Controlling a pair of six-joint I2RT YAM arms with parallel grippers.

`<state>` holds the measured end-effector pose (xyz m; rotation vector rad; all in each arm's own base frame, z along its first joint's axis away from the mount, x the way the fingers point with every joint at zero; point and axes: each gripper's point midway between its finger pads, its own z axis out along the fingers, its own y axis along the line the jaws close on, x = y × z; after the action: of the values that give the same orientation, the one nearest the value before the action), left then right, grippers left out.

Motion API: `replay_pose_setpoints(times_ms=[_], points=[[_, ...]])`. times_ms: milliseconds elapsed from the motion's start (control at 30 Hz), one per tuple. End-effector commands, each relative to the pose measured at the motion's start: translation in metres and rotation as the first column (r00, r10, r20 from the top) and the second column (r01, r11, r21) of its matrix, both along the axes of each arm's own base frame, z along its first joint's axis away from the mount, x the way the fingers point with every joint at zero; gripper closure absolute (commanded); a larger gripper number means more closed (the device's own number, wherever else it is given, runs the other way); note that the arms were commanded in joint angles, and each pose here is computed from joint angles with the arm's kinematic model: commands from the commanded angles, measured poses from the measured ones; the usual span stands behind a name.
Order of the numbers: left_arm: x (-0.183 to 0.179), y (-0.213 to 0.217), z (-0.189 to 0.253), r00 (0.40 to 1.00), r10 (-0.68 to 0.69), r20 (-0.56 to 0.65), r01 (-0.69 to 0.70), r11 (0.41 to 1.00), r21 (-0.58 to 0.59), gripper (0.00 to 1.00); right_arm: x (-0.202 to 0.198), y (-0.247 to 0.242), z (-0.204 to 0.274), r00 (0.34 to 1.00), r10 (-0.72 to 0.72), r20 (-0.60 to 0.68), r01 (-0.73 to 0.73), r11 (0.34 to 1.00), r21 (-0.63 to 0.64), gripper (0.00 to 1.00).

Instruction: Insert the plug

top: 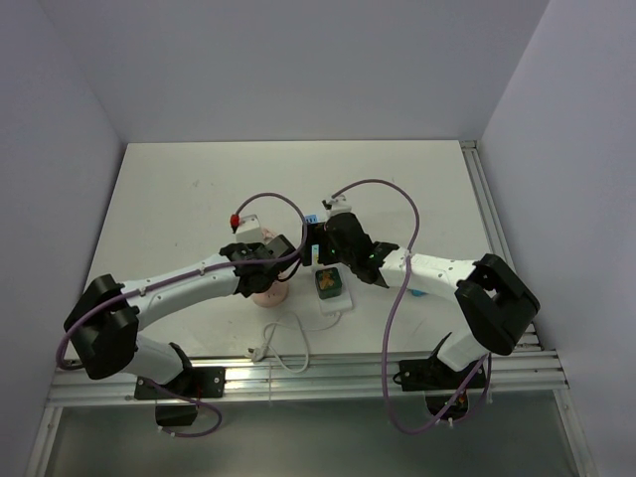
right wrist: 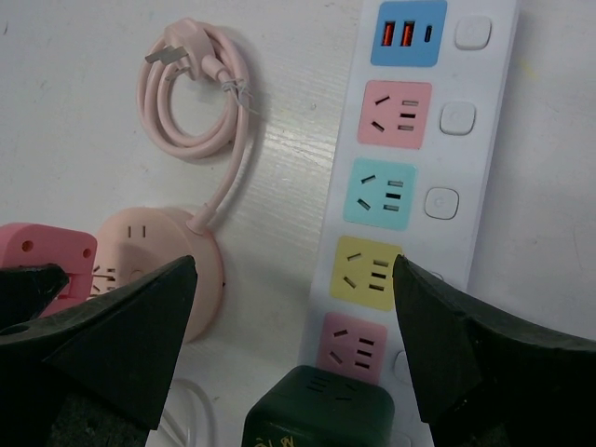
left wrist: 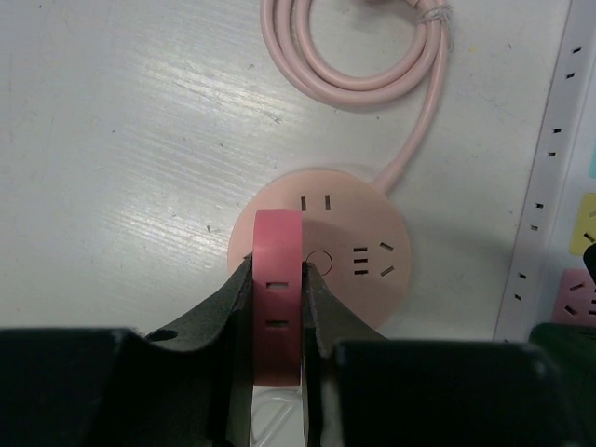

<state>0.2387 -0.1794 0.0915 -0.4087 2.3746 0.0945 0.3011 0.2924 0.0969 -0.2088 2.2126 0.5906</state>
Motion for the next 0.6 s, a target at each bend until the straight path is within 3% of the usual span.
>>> replay_pose_setpoints(times_ms=[0, 567], points=[[0.007, -0.004, 0.010, 0.999, -0.002, 0.035, 0.001, 1.000, 0.013, 1.00, 0.006, -0.001, 0.015, 0.999, -0.019, 0.039, 0.017, 0.999, 0.047, 0.08], [0.003, 0.001, -0.011, 1.000, 0.013, -0.009, -0.013, 0.998, 0.062, 1.00, 0.008, -0.005, 0.014, 0.999, -0.035, 0.033, 0.033, 0.998, 0.060, 0.08]])
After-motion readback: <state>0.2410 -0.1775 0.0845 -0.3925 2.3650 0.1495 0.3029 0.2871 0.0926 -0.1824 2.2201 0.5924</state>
